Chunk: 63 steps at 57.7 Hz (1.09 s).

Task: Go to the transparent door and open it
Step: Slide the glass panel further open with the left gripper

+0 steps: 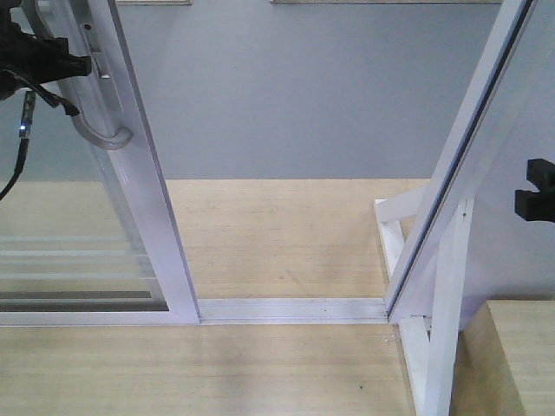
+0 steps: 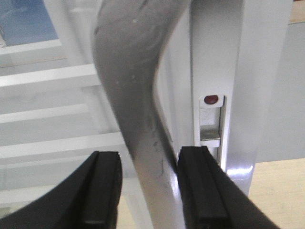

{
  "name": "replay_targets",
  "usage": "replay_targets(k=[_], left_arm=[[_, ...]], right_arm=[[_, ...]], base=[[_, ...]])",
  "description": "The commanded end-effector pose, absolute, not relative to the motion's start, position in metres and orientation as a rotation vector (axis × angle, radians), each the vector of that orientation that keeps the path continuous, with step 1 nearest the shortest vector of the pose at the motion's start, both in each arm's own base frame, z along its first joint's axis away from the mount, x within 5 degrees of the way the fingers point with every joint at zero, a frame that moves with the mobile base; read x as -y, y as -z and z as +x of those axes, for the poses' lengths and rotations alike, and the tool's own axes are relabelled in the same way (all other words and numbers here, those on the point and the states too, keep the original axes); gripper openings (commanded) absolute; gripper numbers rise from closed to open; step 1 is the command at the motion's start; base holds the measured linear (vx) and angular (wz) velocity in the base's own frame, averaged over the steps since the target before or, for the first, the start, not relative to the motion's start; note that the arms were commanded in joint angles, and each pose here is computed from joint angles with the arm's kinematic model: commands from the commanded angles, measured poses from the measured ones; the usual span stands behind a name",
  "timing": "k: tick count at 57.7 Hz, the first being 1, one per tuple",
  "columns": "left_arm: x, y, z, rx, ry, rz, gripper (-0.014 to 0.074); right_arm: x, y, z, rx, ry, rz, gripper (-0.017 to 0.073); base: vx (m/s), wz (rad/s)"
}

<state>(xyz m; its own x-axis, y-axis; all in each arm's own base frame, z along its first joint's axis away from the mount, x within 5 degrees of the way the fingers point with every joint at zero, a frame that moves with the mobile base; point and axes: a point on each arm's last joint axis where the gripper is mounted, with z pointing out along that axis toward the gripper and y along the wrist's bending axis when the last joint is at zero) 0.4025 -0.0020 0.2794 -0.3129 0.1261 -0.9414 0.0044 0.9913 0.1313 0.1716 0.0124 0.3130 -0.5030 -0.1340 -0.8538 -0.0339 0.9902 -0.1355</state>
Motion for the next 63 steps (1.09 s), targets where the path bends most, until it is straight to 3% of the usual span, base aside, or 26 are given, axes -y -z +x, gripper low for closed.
replay_targets(k=[1, 12, 27, 37, 63], left_arm=[[-0.013, -0.322, 0.395, -1.727, -0.175, 0.039, 0.0398], [-0.024, -0.331, 0.389, -1.718, -0.19, 0.016, 0.0398], [-0.012, -0.339, 0.362, -1.925, -0.066, 0.113, 0.0398], [-0.008, -0.36, 0.337, -1.904, -0.057, 0.151, 0.0398], [-0.003, -0.365, 0.207, -1.779, -0.045, 0.111, 0.0398]], right_arm=[[-0.014, -0.329, 0.174, -1.995, 0.11, -0.135, 0.0437], [-0.014, -0.329, 0.174, -1.997, 0.111, -0.135, 0.0437], [-0.014, -0.329, 0.174, -1.993, 0.109, -0.136, 0.0437], [-0.014, -0.33, 0.174, -1.989, 0.107, -0.137, 0.0437], [-0.013, -0.329, 0.173, -2.003, 0.115, -0.134, 0.0437]], base=[[0.0, 0.0], [0.0, 0.0], [0.0, 0.0], [0.0, 0.0], [0.0, 0.0]])
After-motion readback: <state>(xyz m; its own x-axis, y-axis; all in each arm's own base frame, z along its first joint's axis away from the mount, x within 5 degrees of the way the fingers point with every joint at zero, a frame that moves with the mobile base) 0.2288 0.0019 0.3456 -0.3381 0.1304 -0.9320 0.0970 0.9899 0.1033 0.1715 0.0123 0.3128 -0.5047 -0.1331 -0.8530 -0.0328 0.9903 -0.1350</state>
